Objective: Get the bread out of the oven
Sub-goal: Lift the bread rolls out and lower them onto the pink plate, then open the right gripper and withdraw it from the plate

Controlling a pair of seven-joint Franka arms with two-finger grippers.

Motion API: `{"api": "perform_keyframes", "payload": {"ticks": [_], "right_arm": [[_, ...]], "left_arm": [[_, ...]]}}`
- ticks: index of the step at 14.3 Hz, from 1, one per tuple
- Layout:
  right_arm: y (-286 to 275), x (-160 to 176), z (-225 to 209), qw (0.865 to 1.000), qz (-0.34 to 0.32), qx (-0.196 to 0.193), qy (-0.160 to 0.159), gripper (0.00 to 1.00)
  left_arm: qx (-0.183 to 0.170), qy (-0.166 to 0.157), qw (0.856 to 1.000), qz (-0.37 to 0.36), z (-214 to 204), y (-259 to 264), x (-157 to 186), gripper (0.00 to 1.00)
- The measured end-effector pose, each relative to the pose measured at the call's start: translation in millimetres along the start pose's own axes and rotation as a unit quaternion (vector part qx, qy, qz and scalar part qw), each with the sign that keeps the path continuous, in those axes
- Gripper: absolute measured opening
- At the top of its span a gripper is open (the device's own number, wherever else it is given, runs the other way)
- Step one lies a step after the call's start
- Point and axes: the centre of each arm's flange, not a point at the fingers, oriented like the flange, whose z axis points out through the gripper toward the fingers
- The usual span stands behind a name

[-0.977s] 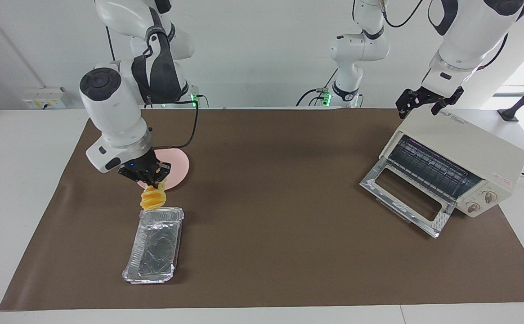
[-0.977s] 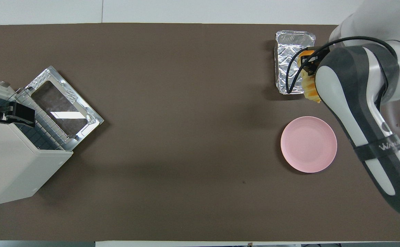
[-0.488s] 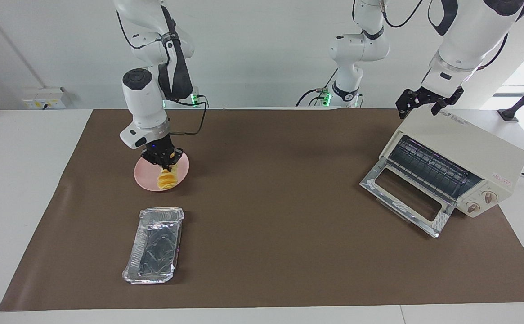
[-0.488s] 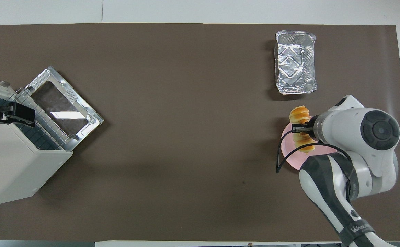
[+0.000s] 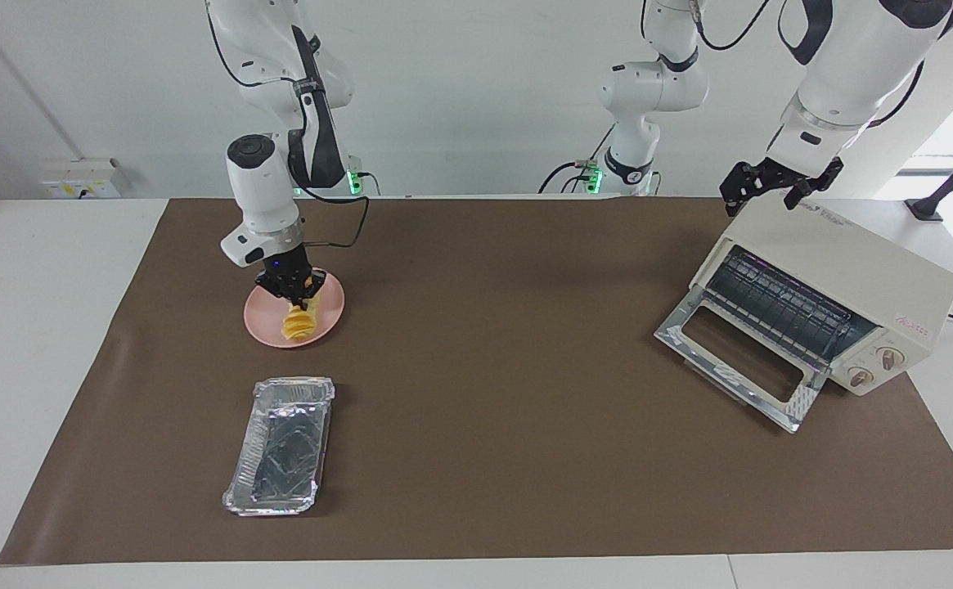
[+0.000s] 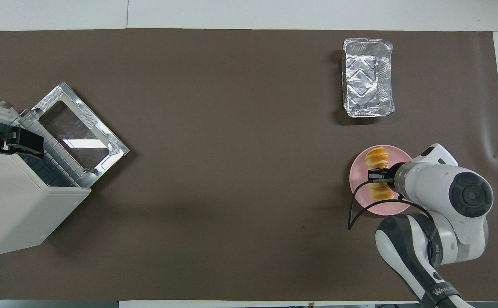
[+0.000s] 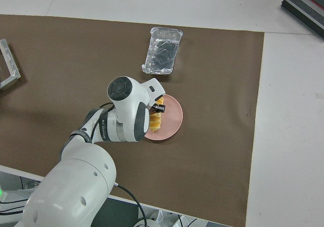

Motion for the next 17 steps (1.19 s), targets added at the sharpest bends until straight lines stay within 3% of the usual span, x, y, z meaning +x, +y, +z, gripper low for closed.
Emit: {"api": "perform_keyframes", "payload": {"ticks": [3, 4, 6, 9, 15, 17], "right_arm": [[0, 0, 0, 1.000, 0.001, 0.000, -0.004, 0.31], [-1, 0, -1, 1.000, 0.001, -0.001, -0.010, 0.45], [-4, 8, -12, 0.999, -0.001, -0.006, -0.033, 0.65], [-10, 45, -73, 0.998, -0.002, -0.015, -0.055, 0.99], [-2, 106, -224, 0.999, -0.038, -0.013, -0.025, 1.00], [13, 111, -260, 0.997, -0.064, -0.015, -0.037, 1.00]], "left_arm": [[0.000, 0.000, 1.000, 0.000, 0, 0, 0, 1.00], [0.000, 0.000, 1.000, 0.000, 0, 0, 0, 1.00], [0.000, 0.000, 1.000, 0.000, 0, 0, 0, 1.00], [0.000, 0.000, 1.000, 0.000, 0, 0, 0, 1.00], [0.000, 0.000, 1.000, 0.000, 0, 0, 0, 1.00], [0.000, 0.000, 1.000, 0.000, 0, 0, 0, 1.00]]}}
